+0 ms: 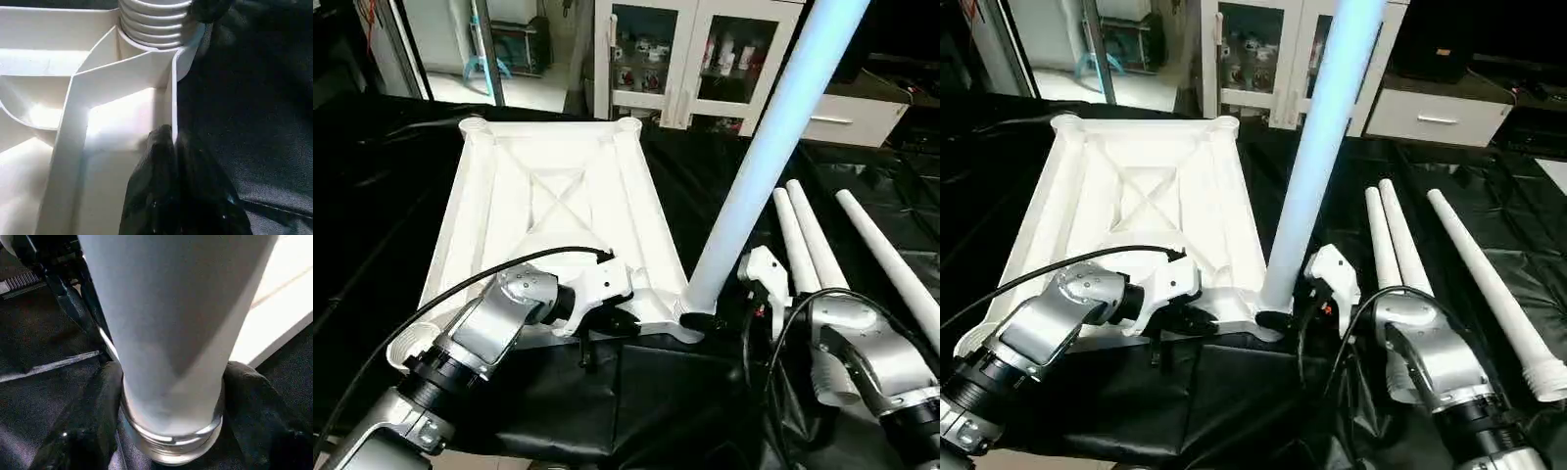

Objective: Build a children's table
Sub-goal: Rotate leg to tighten

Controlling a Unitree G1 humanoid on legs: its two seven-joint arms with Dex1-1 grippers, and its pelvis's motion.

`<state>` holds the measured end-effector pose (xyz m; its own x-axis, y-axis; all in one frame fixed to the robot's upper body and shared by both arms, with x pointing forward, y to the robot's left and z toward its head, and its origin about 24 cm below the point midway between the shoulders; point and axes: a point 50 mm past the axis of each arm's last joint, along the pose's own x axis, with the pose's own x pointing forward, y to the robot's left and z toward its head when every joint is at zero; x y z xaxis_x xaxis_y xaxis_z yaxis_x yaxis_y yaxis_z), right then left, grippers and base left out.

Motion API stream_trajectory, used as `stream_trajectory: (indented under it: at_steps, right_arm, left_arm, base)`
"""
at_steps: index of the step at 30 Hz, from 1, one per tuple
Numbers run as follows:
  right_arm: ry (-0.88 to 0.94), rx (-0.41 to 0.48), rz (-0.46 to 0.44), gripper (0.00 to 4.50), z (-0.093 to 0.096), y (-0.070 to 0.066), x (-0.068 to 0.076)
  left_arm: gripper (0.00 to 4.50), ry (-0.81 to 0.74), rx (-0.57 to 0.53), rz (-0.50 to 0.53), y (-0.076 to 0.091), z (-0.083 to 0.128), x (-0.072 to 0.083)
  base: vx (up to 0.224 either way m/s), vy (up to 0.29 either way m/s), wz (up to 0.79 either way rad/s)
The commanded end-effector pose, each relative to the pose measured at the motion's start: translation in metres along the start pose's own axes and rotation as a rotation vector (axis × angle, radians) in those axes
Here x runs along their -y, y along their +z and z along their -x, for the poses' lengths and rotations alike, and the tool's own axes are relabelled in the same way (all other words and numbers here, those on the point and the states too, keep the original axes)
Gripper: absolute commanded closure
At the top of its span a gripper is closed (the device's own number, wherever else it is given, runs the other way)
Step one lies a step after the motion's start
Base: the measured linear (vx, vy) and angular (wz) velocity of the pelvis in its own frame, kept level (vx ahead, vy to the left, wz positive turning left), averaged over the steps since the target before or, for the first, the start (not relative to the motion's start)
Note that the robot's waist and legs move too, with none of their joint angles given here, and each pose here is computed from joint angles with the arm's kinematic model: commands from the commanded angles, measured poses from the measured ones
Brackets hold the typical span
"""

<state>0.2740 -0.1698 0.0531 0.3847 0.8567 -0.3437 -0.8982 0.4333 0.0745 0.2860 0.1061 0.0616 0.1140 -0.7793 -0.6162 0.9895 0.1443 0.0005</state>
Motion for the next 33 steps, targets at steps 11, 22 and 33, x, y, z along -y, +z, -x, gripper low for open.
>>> stream_trajectory:
  at_steps: [11, 22, 33]
  right_arm:
    - [-0.196, 0.054, -0.084, 1.80, -0.010, -0.012, 0.004]
    - [-0.618, 0.034, -0.222, 1.82, -0.068, -0.015, -0.003]
    - [-0.984, -0.066, -0.278, 1.83, -0.080, -0.011, 0.012]
  left_arm:
    - [4.50, 0.026, 0.032, 0.025, 0.008, -0.011, -0.001]
    - [4.50, 0.207, 0.061, 0.068, 0.020, -0.022, -0.022]
    - [4.50, 0.303, 0.077, 0.091, 0.022, -0.020, -0.035]
  base:
    - [0.000, 0.000, 0.00]
    - [0.000, 0.000, 0.00]
    - [0.000, 0.000, 0.00]
